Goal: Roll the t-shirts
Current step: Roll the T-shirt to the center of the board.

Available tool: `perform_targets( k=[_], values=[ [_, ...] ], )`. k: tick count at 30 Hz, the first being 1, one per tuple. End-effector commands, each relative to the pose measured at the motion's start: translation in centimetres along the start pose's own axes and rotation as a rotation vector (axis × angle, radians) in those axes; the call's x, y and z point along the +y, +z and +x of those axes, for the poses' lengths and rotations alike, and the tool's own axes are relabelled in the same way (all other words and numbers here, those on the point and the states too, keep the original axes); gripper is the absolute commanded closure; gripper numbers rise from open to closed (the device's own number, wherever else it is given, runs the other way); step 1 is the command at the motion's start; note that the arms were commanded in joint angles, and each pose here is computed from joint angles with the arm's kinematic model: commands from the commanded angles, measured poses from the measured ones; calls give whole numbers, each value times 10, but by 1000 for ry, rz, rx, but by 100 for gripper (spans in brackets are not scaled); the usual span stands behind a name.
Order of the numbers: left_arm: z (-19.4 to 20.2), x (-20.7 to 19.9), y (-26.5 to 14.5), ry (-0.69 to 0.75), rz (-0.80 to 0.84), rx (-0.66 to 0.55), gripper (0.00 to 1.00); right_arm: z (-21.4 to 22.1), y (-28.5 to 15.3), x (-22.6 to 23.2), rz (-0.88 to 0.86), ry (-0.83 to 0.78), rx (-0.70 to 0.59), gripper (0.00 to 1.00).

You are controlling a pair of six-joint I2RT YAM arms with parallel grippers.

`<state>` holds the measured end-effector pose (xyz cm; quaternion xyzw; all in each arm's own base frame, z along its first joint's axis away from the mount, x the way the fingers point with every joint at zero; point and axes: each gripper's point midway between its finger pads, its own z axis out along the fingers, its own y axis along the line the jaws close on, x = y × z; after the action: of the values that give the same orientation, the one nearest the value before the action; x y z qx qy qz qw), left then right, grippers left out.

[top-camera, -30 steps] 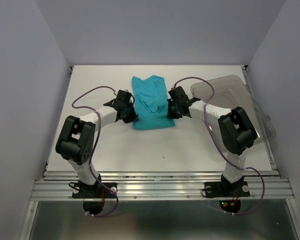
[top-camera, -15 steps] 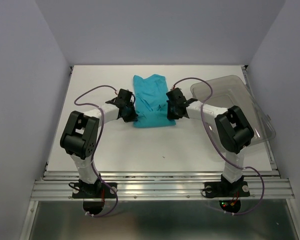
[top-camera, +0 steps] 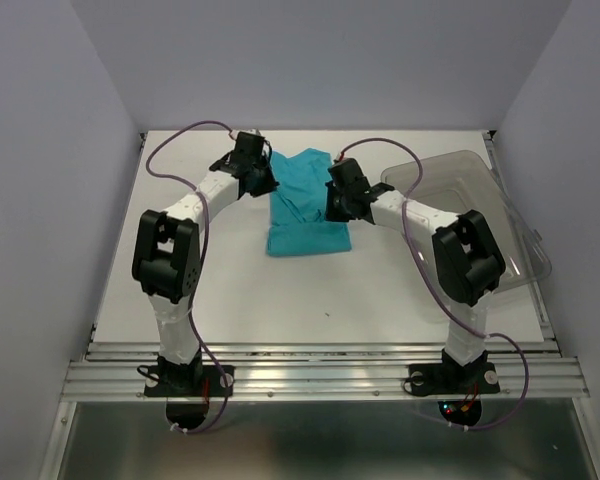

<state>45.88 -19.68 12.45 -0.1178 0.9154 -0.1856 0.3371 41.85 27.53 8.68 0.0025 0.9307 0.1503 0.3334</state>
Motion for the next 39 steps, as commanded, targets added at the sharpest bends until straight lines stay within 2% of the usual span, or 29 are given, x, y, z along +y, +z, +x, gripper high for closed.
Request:
perform_targets(
  k=[1,10,14,20,24,32,39],
  values=[
    [-17,9,23,42,-68,-2,100,-16,5,3,-27,16,-14,87],
    [-49,-4,77,69,-62,-54,99,17,9,-11,-6,24,61,87],
    [-46,2,97,62,-71,-36,99,29,9,-20,15,20,82,87],
    [-14,39,114,25,-148,49,100,53,15,-37,51,14,136,87],
    [10,60,107,14,-192,87,100,59,18,-47,69,14,153,87],
    [46,85,72,-6,-224,109,100,35,22,-60,82,-26,120,87],
    [100,105,12,-69,-250,148,100,24,38,-57,58,-91,131,87]
  ],
)
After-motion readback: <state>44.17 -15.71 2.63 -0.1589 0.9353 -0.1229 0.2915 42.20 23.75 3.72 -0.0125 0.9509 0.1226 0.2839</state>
